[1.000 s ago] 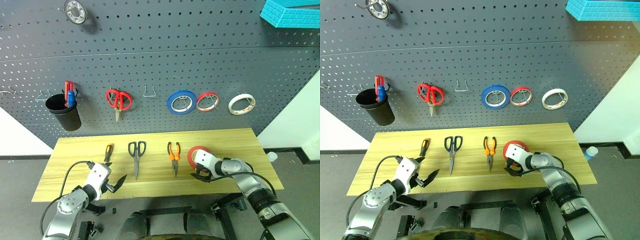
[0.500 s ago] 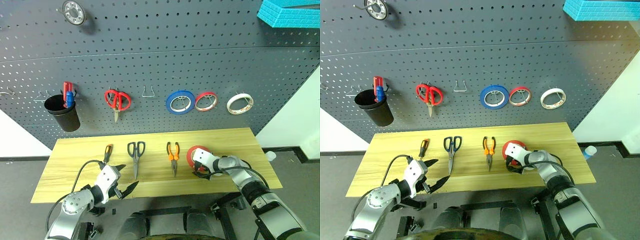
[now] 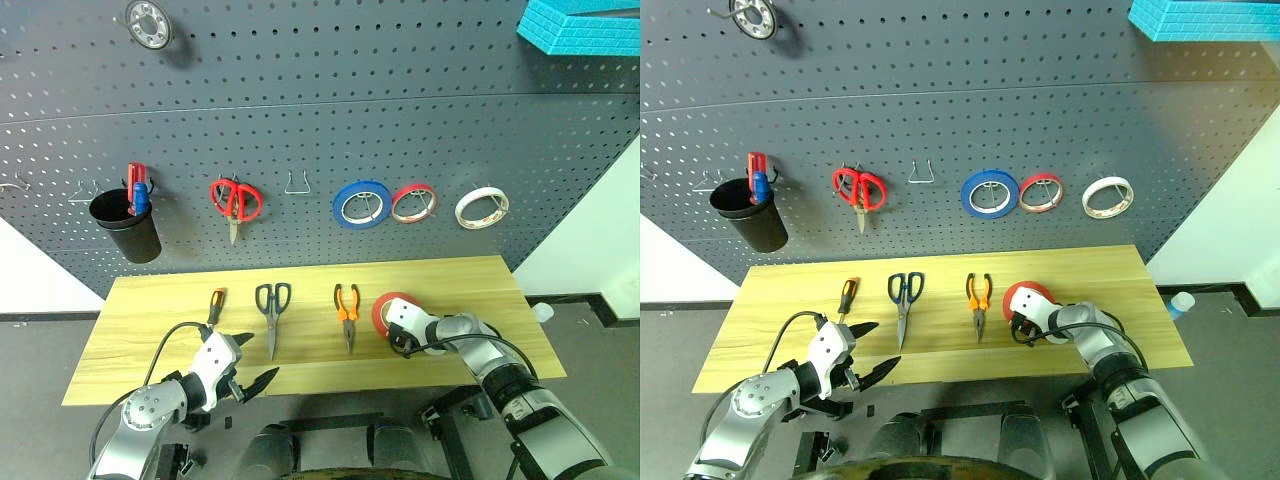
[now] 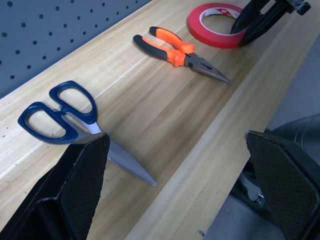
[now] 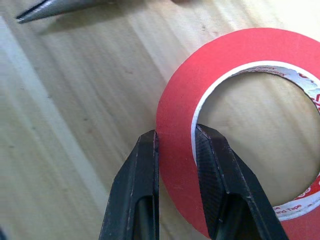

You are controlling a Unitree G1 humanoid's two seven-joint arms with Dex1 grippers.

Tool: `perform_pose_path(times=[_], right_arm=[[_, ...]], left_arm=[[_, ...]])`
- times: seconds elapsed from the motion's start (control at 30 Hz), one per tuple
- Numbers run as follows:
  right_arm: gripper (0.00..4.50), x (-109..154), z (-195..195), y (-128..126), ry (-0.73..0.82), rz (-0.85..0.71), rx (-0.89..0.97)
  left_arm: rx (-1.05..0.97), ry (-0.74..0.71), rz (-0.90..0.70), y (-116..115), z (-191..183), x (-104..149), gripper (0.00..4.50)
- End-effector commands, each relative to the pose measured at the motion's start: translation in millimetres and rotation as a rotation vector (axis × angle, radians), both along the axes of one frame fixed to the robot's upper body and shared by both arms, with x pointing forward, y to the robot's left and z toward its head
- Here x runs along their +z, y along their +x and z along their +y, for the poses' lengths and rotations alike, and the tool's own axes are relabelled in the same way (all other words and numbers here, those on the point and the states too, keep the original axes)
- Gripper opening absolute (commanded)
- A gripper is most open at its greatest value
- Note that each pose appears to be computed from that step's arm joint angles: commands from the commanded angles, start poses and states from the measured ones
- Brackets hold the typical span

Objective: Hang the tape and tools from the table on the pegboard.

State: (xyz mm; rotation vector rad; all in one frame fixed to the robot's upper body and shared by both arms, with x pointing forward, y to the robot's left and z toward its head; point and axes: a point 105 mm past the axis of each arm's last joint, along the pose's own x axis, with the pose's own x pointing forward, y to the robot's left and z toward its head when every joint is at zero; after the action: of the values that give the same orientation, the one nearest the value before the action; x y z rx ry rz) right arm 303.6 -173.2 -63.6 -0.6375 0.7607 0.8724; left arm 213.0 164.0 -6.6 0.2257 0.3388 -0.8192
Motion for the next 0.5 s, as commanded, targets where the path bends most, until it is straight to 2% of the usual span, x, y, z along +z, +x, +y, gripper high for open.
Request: perform_pose_path(times=[0.03, 0.13, 0.2, 0.4, 0.5], right_arm=[[0.67, 49, -4, 29, 0.020, -0.238, 0.006], [0.67, 82, -6, 32, -0.027, -0.440, 0.087], [0.67, 95, -6, 23, -0.136, -0.613, 0.225], [0.67, 99, -16, 1, -0.341, -0.939, 0.423], [0.67, 114, -16, 6, -0.375, -1.074, 0.418]], left_arm=[[0.001, 0.006, -0.036, 1, 1, 8, 4.50], [0.013, 0.014, -0.044, 1, 2, 8, 4.50], [0.023, 0.018, -0.055, 3, 3, 8, 4.50], [0.026, 0.021, -0.080, 10, 1, 9, 4.50], [0.018, 0.025, -0.081, 11, 1, 8, 4.50]])
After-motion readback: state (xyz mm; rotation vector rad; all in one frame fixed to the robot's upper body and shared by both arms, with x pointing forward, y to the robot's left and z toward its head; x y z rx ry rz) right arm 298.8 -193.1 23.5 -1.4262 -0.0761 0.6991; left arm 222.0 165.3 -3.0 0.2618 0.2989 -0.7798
